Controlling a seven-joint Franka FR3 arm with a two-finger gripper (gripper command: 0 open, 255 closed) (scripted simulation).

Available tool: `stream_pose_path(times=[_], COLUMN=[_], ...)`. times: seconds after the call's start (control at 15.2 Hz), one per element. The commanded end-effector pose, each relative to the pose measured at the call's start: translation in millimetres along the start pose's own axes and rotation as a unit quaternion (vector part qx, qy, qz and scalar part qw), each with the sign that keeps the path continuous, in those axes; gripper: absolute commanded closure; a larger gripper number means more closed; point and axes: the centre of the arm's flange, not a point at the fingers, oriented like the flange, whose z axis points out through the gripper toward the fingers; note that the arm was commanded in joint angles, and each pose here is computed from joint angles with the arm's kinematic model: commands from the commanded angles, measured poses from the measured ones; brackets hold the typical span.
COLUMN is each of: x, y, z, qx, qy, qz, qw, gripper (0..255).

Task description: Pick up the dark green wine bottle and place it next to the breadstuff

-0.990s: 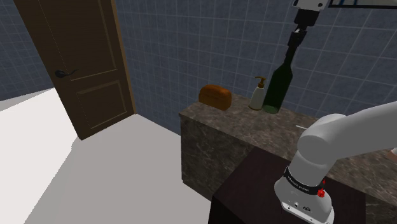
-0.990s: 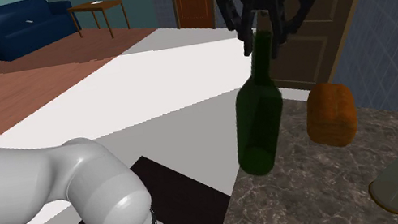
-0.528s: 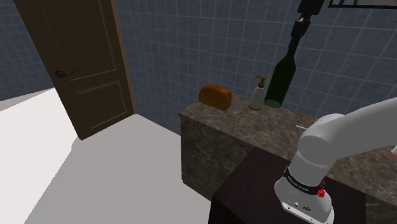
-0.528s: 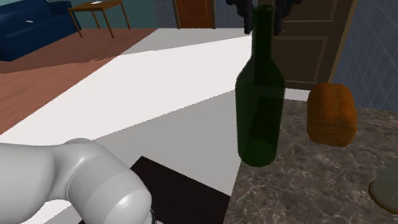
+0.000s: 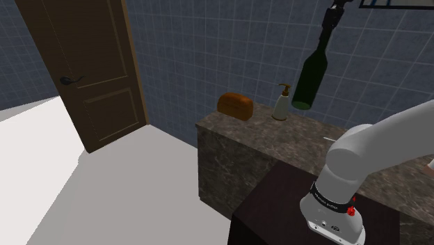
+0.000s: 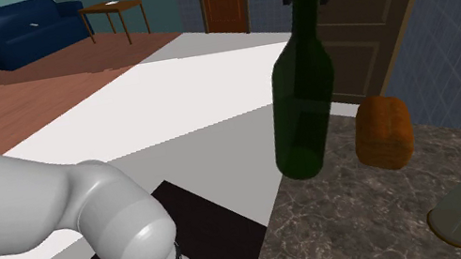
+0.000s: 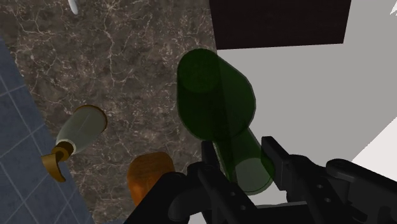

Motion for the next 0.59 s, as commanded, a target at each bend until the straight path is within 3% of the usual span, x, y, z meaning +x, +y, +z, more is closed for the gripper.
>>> stream_pose_path(times=[0.0, 0.53], x=[0.8, 5.0], y=[0.8, 1.2], z=[-11.2, -53.3], qx=[0.0, 0.0], qy=[0.0, 0.0], qz=[0.0, 0.0], qw=[1.0, 1.0], gripper=[255, 255])
